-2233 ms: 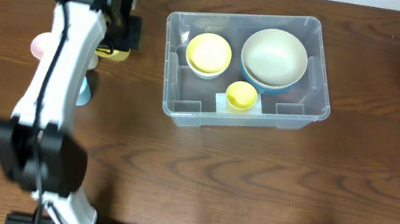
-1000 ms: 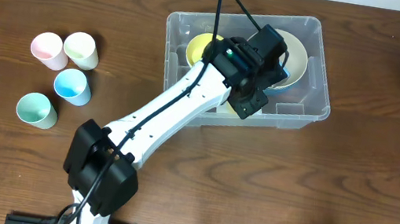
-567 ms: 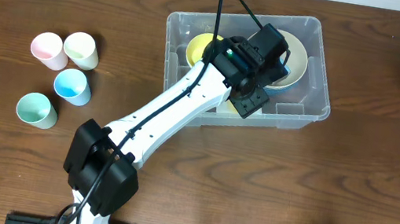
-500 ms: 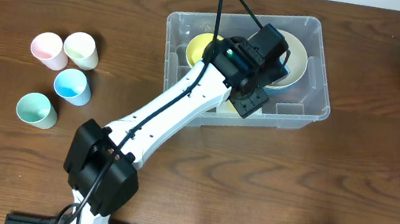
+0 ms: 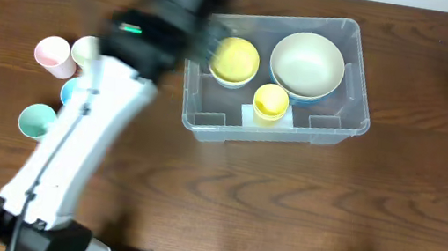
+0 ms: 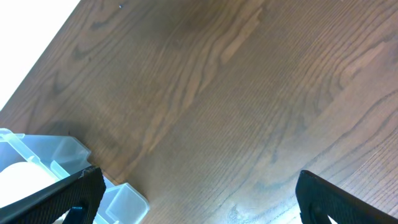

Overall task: Pack container
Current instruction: 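Open the left gripper and move it back to the cream cup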

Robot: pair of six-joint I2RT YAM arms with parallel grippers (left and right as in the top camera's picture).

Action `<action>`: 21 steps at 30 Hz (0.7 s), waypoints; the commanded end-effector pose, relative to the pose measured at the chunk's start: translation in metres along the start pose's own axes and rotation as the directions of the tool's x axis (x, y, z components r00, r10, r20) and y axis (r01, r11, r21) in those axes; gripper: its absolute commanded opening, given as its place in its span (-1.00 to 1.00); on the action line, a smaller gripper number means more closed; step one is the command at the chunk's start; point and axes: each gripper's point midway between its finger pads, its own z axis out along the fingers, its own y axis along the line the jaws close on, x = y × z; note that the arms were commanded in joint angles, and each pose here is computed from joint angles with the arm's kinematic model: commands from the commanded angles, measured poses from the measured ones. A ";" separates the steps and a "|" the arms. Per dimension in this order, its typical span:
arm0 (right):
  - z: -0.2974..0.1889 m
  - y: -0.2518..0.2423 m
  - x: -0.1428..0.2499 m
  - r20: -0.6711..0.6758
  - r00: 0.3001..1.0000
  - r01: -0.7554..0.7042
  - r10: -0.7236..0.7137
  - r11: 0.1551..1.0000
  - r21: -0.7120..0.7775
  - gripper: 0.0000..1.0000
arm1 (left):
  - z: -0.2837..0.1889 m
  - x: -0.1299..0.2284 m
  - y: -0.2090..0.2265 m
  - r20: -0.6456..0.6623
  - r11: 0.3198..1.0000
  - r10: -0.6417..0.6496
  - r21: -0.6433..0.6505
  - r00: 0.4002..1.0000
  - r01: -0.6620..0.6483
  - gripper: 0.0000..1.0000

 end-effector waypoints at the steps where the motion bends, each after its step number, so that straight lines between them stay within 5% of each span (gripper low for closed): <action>1: 0.000 -0.004 -0.001 0.000 1.000 -0.021 0.021 1.000 0.007 0.98 | 0.023 0.014 0.070 -0.043 0.965 -0.223 -0.151 0.974 0.214 0.47; 9: 0.000 -0.004 -0.001 0.000 1.000 -0.021 0.021 1.000 0.007 0.99 | 0.088 0.065 0.140 -0.207 0.906 -0.413 -0.189 0.887 0.378 0.47; 21: 0.000 -0.004 -0.001 0.000 1.000 -0.021 0.021 1.000 0.007 0.99 | 0.161 0.126 0.139 -0.426 0.918 -0.393 -0.224 0.815 0.326 0.47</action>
